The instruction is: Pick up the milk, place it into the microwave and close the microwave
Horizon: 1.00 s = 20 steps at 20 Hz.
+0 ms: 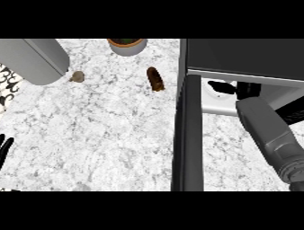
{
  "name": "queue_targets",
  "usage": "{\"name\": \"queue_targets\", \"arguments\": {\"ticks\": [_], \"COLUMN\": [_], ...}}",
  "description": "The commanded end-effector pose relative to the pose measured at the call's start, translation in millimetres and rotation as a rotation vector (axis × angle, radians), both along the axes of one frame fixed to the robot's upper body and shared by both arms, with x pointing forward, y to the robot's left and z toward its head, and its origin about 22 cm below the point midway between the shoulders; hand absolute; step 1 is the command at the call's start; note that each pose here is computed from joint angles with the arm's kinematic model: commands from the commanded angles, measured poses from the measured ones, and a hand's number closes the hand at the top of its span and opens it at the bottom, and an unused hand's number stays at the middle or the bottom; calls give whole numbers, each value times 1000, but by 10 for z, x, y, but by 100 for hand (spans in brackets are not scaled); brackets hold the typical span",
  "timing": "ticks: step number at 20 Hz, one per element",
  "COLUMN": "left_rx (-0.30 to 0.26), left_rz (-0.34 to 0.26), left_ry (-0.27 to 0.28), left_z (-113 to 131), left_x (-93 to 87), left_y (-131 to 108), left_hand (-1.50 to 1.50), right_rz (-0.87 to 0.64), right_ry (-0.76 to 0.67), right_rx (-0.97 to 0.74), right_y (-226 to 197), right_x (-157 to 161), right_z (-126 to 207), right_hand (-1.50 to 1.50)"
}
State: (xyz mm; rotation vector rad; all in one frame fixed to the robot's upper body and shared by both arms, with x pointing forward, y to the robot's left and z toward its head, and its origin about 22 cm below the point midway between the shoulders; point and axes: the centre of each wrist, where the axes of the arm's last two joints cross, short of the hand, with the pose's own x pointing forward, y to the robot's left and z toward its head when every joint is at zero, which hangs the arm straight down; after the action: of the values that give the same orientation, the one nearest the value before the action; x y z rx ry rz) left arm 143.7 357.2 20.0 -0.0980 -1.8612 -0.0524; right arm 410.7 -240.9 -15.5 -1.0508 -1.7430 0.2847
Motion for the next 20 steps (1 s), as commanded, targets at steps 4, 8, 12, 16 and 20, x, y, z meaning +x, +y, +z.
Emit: {"name": "queue_targets", "arguments": {"ticks": [4,8,12,16,20], "left_rx": [-14,-2,-5,3,-12], "left_rz": [-15,-18,18,19,25], "left_ry": [3,-16,-11,-24,-7], "left_z": [-47,-38,-128,-71,-188], "left_x": [-26,-4,-68,-232,-105], "left_y": [-31,-63,-37,-36,-5], "left_hand": [-150,-150,-150,-150,-150], "right_rz": [21,38,55,46,112], "right_ry": [10,8,15,5,24], "right_rx": [10,8,31,61,100], "right_y": [198,-10,116,-56,-143], "right_x": [-22,-35,-136,-188,-216], "right_z": [-67,-52,-219,-259,-278], "right_hand": [-150,-150,-150,-150,-150]}}
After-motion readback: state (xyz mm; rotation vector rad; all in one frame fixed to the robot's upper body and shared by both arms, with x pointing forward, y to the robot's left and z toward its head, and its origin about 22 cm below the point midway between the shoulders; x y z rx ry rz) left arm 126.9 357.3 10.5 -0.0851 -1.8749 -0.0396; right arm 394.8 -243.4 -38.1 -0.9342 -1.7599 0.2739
